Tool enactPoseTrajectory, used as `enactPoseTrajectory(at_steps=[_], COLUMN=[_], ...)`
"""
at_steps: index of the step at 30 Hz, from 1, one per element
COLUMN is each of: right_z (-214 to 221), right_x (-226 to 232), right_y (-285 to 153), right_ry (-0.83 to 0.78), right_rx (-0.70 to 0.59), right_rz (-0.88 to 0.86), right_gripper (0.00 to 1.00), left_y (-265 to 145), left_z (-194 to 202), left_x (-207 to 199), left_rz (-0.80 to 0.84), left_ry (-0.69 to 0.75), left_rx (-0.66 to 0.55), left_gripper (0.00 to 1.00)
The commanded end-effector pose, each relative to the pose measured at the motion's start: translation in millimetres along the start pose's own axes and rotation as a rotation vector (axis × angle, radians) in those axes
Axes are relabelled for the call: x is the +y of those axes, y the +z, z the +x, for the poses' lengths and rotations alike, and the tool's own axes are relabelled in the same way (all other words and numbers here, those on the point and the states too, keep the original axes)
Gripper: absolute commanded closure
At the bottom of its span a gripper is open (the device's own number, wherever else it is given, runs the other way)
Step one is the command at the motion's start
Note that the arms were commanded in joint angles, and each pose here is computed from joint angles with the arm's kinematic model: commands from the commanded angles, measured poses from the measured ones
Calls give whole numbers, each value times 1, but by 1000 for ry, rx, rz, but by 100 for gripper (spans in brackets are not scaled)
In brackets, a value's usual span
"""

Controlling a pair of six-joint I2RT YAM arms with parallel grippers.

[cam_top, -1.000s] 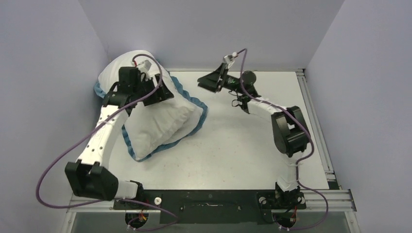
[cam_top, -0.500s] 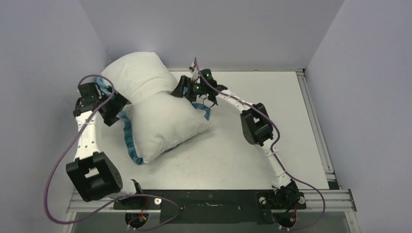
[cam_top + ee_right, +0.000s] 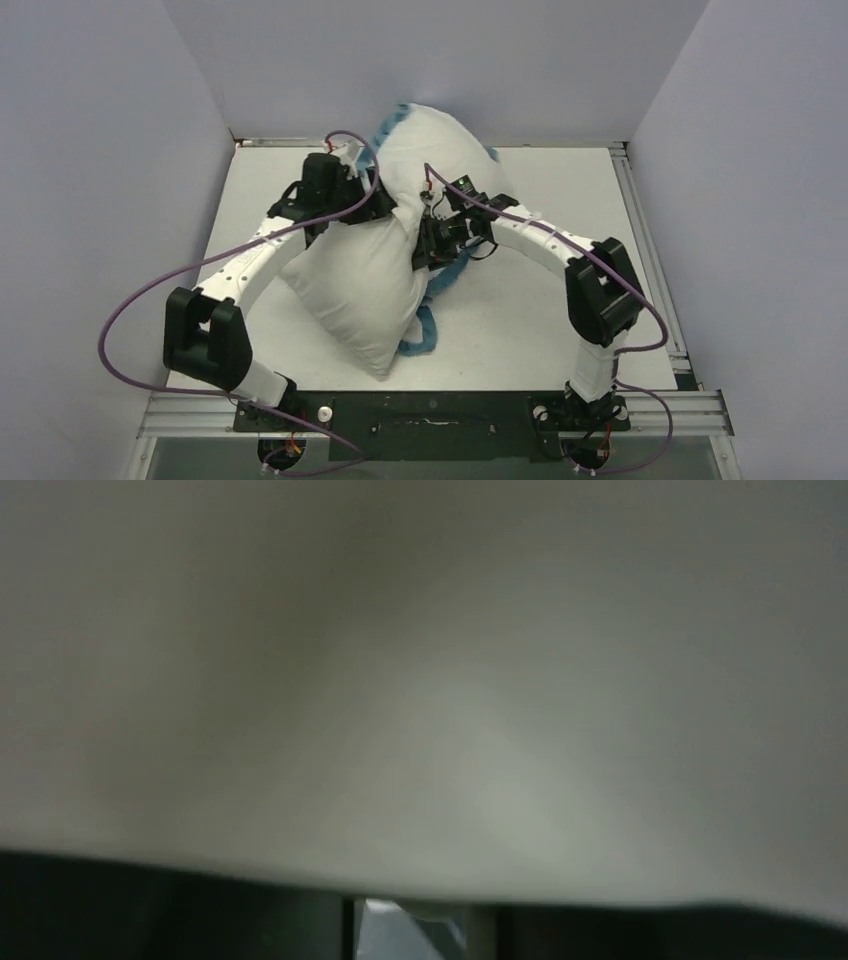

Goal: Put the pillow into the pillowcase
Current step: Stuff the pillow into the pillowcase.

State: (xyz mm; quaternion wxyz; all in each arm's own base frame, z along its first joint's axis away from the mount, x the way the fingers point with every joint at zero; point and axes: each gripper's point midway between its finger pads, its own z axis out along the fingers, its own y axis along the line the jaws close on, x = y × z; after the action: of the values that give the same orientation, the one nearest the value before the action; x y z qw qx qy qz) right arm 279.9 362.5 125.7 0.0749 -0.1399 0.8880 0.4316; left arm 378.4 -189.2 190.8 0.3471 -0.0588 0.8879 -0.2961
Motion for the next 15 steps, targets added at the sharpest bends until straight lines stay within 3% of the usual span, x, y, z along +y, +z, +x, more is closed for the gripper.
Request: enactPoseTrajectory(at_steps=[1, 5, 8, 12, 15], right_z=[9, 5, -2, -21, -33], right_x=[62, 18, -27, -53, -51], right_y=[-68, -94, -124, -167, -191], right_ry=[-186, -163, -100, -83, -103], right_rx=[-32, -83, -130, -211, -262], right_rz=[-82, 156, 334, 484, 562], right_gripper=[65, 37, 24, 10, 1], left_y=[30, 89, 108, 77, 35], left_z=[22, 2, -31, -84, -91], left_x=[-115, -141, -142, -103, -52], left_rz=[369, 356, 232, -39, -187], left_ry=[62, 74, 117, 118, 47], left_rx=[104, 177, 142, 31, 14], left_gripper=[26, 24, 13, 3, 2])
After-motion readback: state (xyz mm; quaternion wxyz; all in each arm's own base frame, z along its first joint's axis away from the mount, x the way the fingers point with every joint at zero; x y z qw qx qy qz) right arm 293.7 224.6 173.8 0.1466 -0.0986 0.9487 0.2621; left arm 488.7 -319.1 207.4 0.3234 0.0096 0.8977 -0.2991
